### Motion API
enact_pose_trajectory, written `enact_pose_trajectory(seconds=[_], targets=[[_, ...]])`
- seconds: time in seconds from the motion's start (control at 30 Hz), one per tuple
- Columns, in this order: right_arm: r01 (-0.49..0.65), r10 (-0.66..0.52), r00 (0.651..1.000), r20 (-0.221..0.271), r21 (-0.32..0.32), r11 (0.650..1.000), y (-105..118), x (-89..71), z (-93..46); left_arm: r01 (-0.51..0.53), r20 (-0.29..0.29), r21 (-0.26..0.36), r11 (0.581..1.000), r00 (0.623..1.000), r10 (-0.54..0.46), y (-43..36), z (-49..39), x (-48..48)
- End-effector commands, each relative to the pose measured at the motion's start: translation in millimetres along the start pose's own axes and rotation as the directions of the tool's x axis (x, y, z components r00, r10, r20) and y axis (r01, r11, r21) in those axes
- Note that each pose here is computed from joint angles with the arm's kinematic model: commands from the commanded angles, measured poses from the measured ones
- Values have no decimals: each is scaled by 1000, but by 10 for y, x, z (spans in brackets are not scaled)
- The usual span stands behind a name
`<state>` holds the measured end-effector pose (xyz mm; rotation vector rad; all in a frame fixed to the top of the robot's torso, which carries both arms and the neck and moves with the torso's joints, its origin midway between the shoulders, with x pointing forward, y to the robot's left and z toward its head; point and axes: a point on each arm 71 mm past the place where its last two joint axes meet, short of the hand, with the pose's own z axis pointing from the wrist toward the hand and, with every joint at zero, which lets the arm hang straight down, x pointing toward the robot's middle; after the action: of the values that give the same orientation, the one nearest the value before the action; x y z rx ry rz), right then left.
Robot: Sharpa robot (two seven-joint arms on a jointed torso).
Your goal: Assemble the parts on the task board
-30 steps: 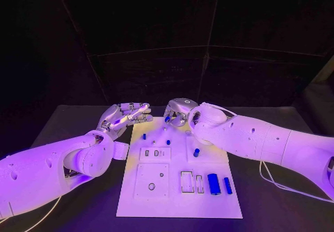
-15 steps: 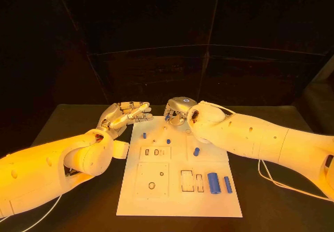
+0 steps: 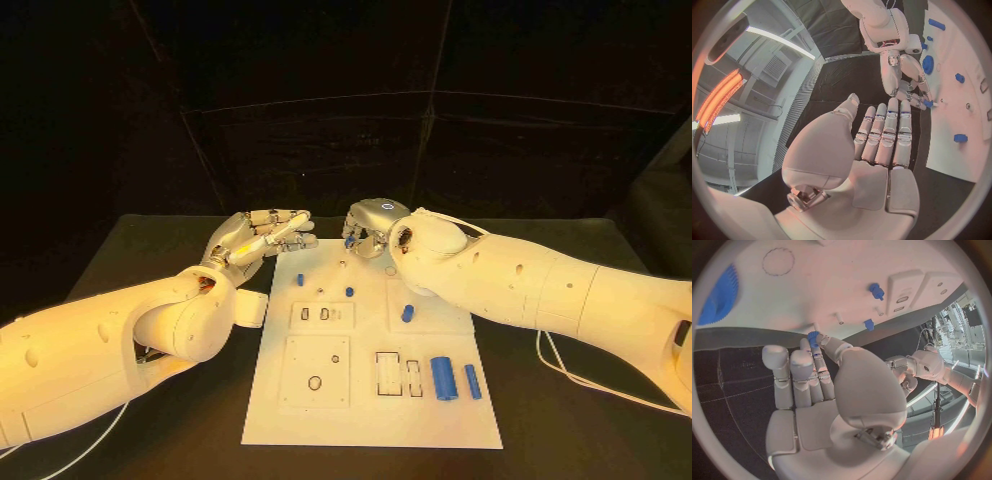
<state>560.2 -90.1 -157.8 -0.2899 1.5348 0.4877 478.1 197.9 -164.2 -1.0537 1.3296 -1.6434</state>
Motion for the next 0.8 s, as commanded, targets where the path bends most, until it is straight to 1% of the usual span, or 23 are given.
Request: enact_pose_trajectory(seconds=[0.03,0.57,0.8], targets=[[16,-16,1000,10,-4,1000,18,-18,6,6,-13,8,1000,1000,-6,-15,8,16],[-2,3,1000,16,-35,999,71,-28,-15,5,-12,8,1000,1000,-5,-6,25,10],[-5,6,1000,19,-32,999,59,-34,-33,4,-10,8,1000,1000,-4,-6,25,0]])
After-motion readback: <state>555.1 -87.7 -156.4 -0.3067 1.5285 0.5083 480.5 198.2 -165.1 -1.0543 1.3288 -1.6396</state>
